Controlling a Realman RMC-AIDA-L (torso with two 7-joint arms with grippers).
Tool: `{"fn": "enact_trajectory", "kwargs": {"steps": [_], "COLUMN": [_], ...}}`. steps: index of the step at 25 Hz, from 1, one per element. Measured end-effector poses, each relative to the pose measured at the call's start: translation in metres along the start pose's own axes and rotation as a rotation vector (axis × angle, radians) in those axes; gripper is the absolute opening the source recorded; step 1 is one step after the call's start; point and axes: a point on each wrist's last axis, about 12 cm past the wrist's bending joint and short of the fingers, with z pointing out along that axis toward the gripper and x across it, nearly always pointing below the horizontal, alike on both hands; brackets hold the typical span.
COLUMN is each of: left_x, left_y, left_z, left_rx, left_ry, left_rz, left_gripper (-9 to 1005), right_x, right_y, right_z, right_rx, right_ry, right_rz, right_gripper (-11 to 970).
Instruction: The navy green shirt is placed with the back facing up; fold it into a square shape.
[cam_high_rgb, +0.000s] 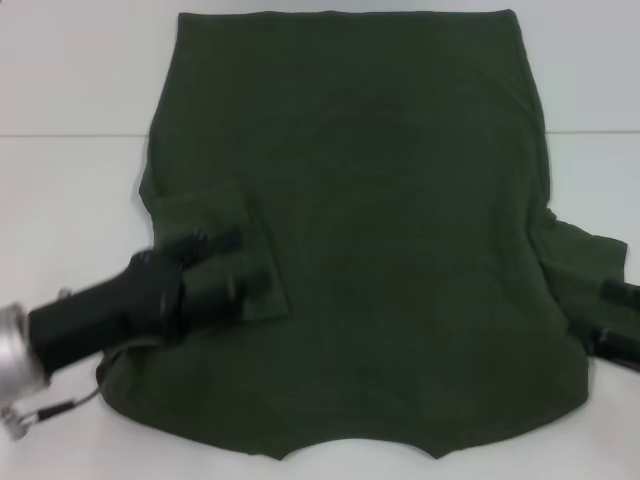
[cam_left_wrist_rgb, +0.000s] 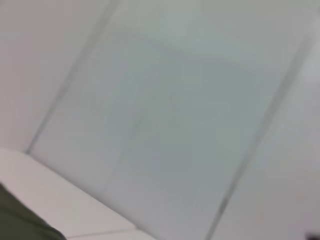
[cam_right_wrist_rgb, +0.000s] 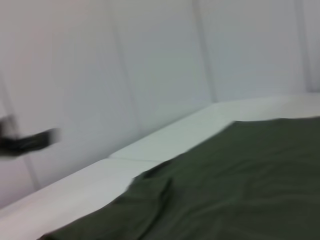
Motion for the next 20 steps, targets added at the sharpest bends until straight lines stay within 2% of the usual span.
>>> {"fn": "enact_trajectory", "kwargs": {"steps": [4, 7, 13, 16, 20], "left_x": [0.010, 0.018, 0.020, 0.020, 0.020], "left_y": [-0.008, -0.007, -0.006, -0.006, -0.007], "left_z": [-0.010, -0.010, -0.009, -0.009, -0.009], "left_rx": [0.033, 0.055, 0.066, 0.067, 0.075], "left_ry": [0.098, 0.204, 0.236, 0.236, 0.235], "left_rz": [0.101, 0.122, 0.143, 0.145, 0.142], "left_gripper": [880, 883, 884, 884, 884], "right_x": [-0.021, -0.040, -0.079, -0.095, -0.107], "right_y": [-0.018, -0.032, -0.057, -0.064, -0.071], "right_z": [-0.018, -0.033, -0.052, -0.050, -0.032], "right_rx": [0.094, 0.177, 0.337, 0.361, 0.401], "right_ry": [0.044, 0.110, 0.257, 0.299, 0.418], "right_rz": [0.166, 0.305, 0.563, 0.631, 0.641], "right_gripper": [898, 898, 897, 897, 896]}}
